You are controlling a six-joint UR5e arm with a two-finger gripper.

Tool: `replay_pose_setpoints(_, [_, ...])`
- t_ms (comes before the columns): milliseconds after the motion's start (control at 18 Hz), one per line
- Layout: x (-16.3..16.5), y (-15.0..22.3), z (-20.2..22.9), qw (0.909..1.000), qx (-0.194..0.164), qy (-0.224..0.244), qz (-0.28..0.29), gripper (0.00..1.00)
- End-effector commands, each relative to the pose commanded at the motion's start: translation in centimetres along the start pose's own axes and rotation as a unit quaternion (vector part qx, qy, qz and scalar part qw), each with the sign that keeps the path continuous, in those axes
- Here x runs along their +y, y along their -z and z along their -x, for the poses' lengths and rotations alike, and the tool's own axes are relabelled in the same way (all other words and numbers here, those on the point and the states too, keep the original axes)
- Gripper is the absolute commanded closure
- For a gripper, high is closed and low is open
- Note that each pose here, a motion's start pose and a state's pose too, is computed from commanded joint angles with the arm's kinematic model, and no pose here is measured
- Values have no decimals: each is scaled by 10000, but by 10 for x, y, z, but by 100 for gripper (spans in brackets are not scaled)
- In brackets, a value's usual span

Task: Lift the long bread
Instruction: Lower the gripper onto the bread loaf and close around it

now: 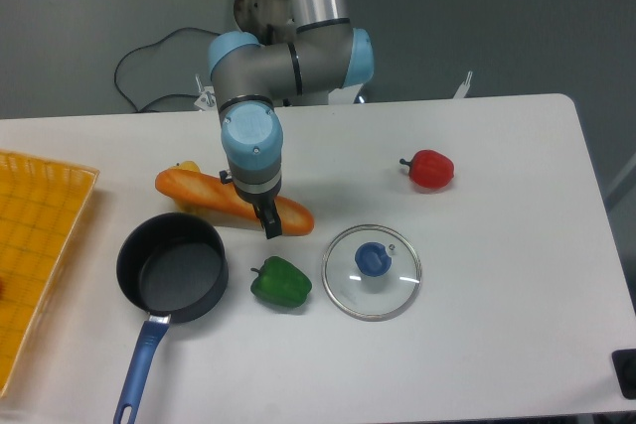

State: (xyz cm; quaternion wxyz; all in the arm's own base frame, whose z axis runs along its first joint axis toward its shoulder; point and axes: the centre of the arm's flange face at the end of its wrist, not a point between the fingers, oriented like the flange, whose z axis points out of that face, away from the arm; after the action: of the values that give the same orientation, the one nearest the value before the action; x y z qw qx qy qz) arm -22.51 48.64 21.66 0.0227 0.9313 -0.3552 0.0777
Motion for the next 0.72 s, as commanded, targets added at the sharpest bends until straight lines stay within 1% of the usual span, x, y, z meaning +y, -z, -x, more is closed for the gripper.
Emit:
replay_pose_setpoints(222, [-11, -2, -5, 10000, -21, -91, 15, 0])
replay_pose_setpoints(722, [-11, -6, -5, 9999, 19, -105, 6, 0])
